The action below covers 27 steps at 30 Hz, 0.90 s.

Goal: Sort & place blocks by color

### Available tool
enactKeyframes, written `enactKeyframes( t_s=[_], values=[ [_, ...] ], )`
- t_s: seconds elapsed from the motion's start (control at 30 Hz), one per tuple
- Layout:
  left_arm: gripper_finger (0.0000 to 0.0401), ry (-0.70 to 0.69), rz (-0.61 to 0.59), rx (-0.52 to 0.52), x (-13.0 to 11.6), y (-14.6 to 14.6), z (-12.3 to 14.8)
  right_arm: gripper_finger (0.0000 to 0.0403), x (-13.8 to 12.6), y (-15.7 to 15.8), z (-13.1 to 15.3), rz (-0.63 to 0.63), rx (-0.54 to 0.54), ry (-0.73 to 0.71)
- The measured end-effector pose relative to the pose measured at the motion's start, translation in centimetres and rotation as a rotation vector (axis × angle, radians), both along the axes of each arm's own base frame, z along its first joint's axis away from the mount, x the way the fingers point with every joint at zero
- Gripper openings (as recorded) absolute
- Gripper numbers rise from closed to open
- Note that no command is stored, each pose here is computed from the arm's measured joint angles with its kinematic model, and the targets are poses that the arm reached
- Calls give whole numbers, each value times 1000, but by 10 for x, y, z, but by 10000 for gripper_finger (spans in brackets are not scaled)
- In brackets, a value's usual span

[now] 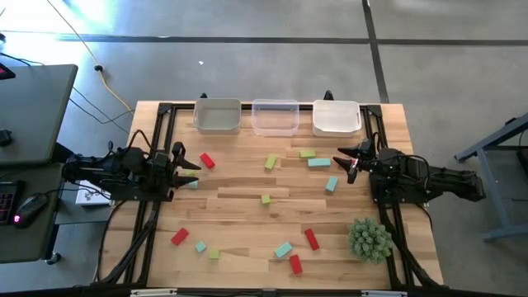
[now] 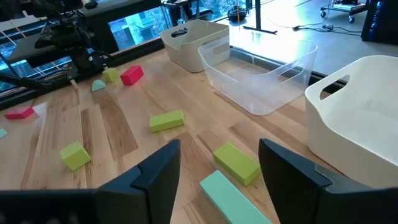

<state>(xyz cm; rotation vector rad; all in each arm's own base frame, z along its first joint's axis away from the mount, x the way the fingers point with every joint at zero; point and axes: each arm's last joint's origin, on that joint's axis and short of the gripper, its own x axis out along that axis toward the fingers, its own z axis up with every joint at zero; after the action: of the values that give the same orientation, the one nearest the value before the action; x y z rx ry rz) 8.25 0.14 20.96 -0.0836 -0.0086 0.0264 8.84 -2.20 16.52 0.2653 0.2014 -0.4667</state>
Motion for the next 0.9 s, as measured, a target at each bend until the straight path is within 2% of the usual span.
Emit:
enactKeyframes(
  t_s=[0.63, 0.9],
  values=[
    [156, -19, 11, -2, 0, 0, 2, 206, 0, 0, 0, 0, 0, 0],
    [156, -24, 9, -136, 0, 0, 2, 206, 0, 0, 0, 0, 0, -1]
  ],
)
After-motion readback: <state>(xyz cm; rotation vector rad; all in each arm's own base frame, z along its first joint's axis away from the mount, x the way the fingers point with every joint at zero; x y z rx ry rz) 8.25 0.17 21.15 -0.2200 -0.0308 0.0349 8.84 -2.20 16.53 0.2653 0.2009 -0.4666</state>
